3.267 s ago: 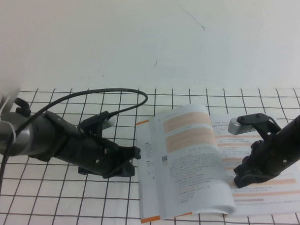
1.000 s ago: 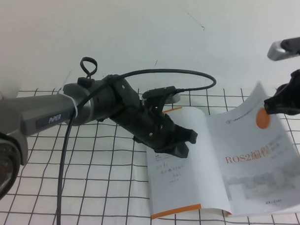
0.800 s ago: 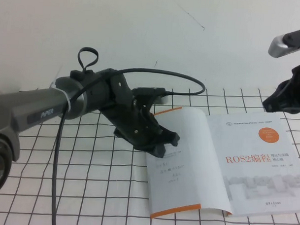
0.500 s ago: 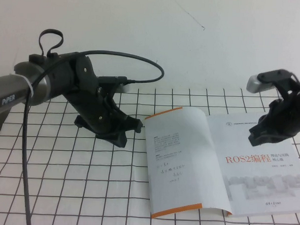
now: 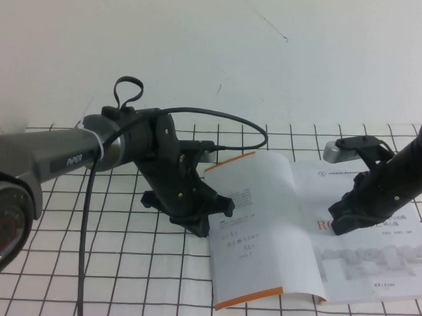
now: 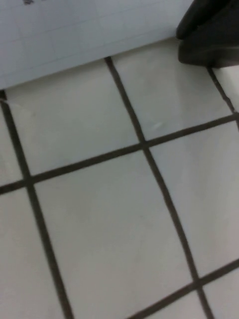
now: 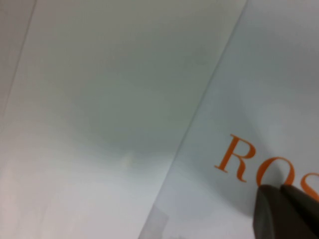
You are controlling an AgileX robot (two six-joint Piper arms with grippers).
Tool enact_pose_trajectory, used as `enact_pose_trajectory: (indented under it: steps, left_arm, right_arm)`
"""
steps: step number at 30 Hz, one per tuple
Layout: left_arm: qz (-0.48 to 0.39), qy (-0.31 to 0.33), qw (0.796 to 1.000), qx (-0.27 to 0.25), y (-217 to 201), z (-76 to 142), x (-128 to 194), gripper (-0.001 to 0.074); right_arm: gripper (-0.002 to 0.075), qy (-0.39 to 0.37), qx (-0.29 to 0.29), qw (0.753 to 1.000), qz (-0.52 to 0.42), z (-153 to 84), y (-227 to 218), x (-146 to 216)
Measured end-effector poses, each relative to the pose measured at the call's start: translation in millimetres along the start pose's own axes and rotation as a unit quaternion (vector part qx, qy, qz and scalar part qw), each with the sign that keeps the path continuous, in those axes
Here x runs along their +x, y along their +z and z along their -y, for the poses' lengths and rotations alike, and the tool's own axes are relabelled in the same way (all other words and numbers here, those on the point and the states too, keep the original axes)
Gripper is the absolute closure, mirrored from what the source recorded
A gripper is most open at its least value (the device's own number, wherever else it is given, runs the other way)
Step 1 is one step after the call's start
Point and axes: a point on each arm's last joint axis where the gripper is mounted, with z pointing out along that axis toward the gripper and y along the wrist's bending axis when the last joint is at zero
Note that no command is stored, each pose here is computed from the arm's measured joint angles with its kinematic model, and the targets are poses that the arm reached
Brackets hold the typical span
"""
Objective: Close book
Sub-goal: 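Close the open booklet and leave it lying on the table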
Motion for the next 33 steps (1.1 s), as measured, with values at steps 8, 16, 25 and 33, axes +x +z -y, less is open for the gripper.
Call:
enact_pose_trajectory:
  steps: [8,16,25,33]
  left_arm:
    - [0.017,0.010,1.000,0.014,5,15,0,0.0738]
    - [0.038,0.020,0.998,0.051,13,42,2,0.0738]
    - [0.088,0.069,0.989,0.098,-12,85,-20,0.0738]
    - [0.120,0.148,0.975,0.118,-63,135,-35,0.0738]
  right_arm:
    - [0.0729,0.008,-0.006,1.000,-0.001,1,2,-1]
    - [0.0729,0.010,-0.007,1.000,0.000,1,2,-1]
    - [0.0729,0.010,-0.008,1.000,0.001,1,2,-1]
    - [0.0729,0.009,0.006,1.000,0.028,3,-11,-5]
